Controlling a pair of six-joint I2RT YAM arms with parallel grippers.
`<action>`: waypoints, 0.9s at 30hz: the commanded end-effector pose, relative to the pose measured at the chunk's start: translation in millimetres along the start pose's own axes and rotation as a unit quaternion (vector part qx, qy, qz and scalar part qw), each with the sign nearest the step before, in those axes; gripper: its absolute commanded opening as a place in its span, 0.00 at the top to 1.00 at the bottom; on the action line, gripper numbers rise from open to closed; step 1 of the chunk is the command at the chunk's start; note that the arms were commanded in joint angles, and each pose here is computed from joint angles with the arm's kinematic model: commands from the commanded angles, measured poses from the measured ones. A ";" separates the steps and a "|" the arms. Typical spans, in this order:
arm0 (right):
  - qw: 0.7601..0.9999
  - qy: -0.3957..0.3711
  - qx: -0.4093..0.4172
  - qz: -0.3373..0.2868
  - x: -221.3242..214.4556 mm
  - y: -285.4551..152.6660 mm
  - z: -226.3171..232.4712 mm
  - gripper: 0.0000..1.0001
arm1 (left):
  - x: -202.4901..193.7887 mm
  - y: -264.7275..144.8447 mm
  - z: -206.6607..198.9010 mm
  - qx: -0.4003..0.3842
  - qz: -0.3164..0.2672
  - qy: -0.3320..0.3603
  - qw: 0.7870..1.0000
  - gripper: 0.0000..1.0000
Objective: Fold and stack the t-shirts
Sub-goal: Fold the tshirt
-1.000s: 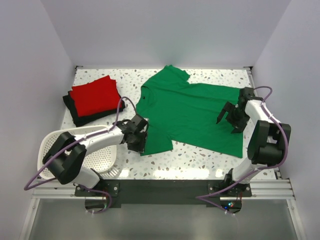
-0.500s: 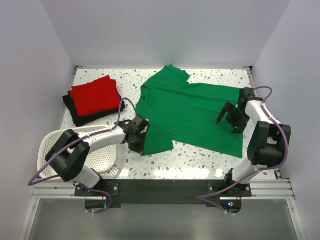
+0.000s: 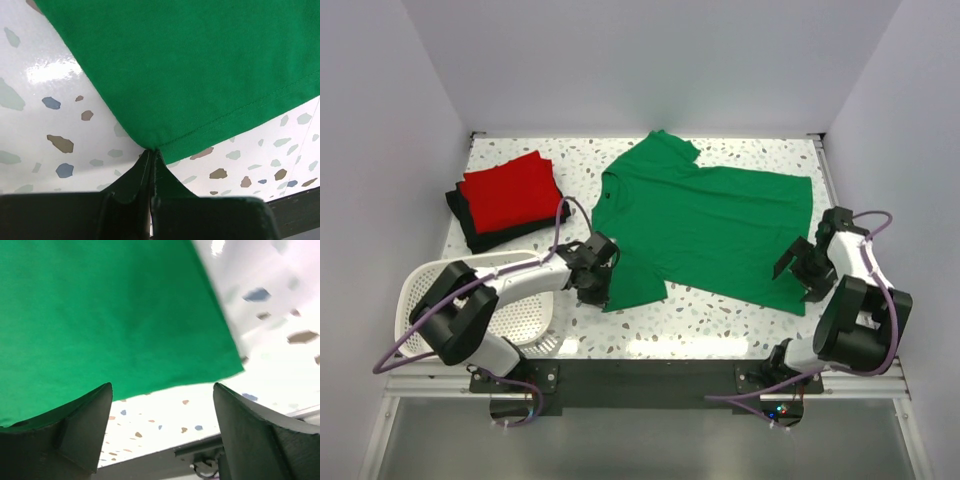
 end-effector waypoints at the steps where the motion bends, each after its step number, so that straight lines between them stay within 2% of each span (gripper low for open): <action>1: 1.000 0.017 -0.024 0.008 -6.2 -6.4 -12.2 0.17 | -7.9 -0.9 15.7 0.038 -0.002 -0.007 0.999 1.00; 4: 0.997 0.045 -0.045 0.043 -9.0 -1.6 -22.3 0.22 | -8.1 -5.2 15.3 0.034 -0.004 -0.006 0.999 1.00; 6: 0.994 0.061 -0.053 0.072 -12.2 5.8 -29.5 0.31 | -9.9 -6.6 15.0 0.028 -0.002 -0.006 1.000 1.00; 7: 0.993 0.067 -0.058 0.082 -13.5 6.3 -31.2 0.32 | -10.6 -7.4 15.0 0.028 0.000 -0.009 1.000 1.00; 16: 0.981 0.123 -0.086 0.120 -17.6 21.5 -45.0 0.49 | -11.2 -9.4 13.2 0.024 0.002 -0.019 1.000 1.00; 22: 0.978 0.148 -0.087 0.114 -9.8 30.7 -52.9 0.62 | -11.9 -9.7 9.5 0.020 0.016 -0.021 0.999 1.00; 27: 0.976 0.157 -0.090 0.119 -9.7 41.3 -56.9 0.67 | -9.6 -8.5 8.5 0.028 0.021 -0.013 0.999 1.00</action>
Point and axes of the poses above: each gripper's point midway between its finger pads, its own y axis out along the fingers, its own z axis along the line the jaws close on, x = y × z, the point moved 6 cm from there along -y, back along the fingers, and after that the axes turned 11 degrees about -y, right-handed, at the moved point
